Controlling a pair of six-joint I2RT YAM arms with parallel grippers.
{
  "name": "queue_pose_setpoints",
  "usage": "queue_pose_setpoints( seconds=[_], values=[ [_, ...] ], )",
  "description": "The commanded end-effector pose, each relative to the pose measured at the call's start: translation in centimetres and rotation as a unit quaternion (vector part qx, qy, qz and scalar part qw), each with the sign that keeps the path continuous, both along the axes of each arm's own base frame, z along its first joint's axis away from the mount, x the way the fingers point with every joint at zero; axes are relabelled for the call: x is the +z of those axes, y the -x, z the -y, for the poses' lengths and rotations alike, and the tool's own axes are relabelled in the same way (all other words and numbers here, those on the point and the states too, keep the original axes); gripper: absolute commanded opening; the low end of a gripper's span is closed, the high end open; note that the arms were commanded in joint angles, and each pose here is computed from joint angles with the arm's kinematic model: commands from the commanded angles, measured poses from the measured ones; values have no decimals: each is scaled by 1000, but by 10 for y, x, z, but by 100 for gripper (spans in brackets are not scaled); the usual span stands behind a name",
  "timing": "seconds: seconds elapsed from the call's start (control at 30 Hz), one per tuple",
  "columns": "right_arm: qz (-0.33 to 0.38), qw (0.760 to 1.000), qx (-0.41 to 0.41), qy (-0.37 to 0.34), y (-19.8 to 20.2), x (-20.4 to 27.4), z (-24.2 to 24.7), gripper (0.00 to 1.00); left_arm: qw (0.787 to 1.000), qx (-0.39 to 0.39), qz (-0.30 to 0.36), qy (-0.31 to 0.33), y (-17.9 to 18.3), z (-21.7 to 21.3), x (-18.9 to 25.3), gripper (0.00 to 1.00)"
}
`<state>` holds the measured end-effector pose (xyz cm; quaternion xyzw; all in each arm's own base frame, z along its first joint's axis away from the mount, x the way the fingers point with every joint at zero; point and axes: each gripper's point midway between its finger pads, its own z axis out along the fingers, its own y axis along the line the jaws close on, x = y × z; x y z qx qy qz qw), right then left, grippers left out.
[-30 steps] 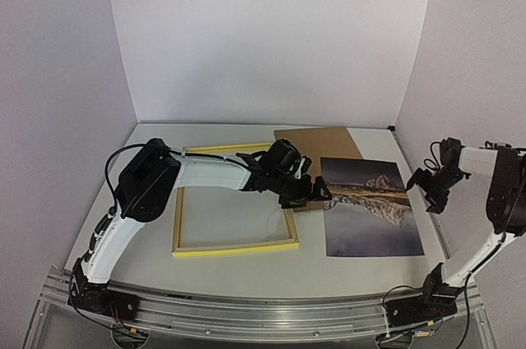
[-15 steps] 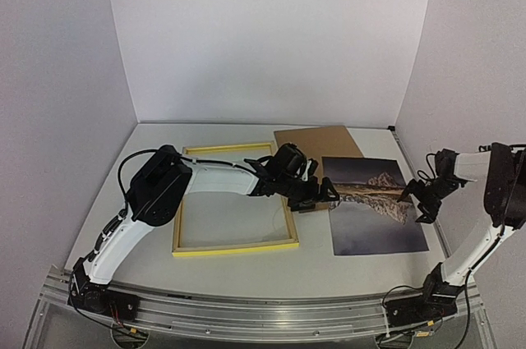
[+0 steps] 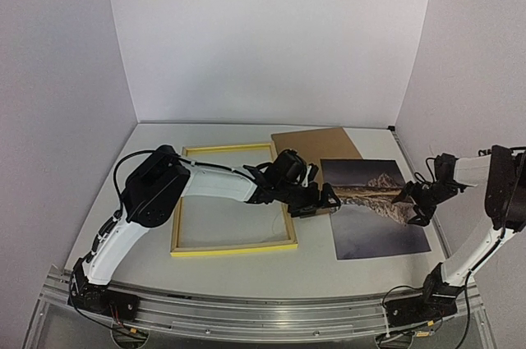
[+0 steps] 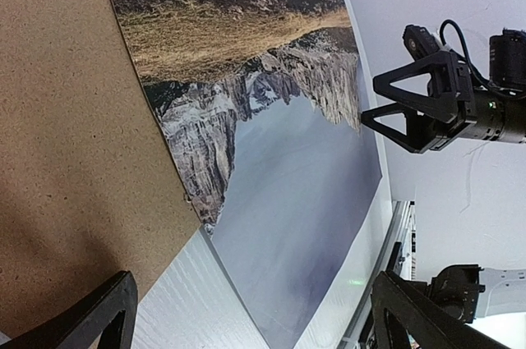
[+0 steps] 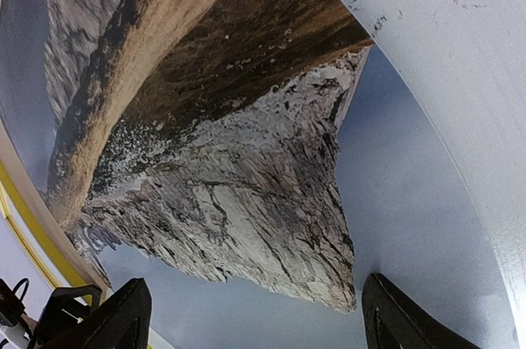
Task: Put the photo into the frame
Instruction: Pick up the photo at the center of the board.
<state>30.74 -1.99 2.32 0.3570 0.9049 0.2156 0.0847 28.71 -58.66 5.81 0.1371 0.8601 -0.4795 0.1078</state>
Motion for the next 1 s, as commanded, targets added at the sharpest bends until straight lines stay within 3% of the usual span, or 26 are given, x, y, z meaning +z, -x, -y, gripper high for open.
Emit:
queue_pose_setpoints(
  seconds=[0.0,0.3,0.67,0.97],
  values=[
    [3,1000,-3,-13,2,2,-4,85,999,-2,-21,-31,23,-4,-7,99],
    [-29,997,-10,-76,29,-17,-28,83,998,3,-52,-41,31,0,-36,99],
    [-32,995,-13,-89,43,-19,-36,82,998,32,-22,-46,39,3,-21,100],
    [-31,994,-10,-103,50,-19,-43,82,990,95,-72,-70,29,7,-62,99]
  ],
)
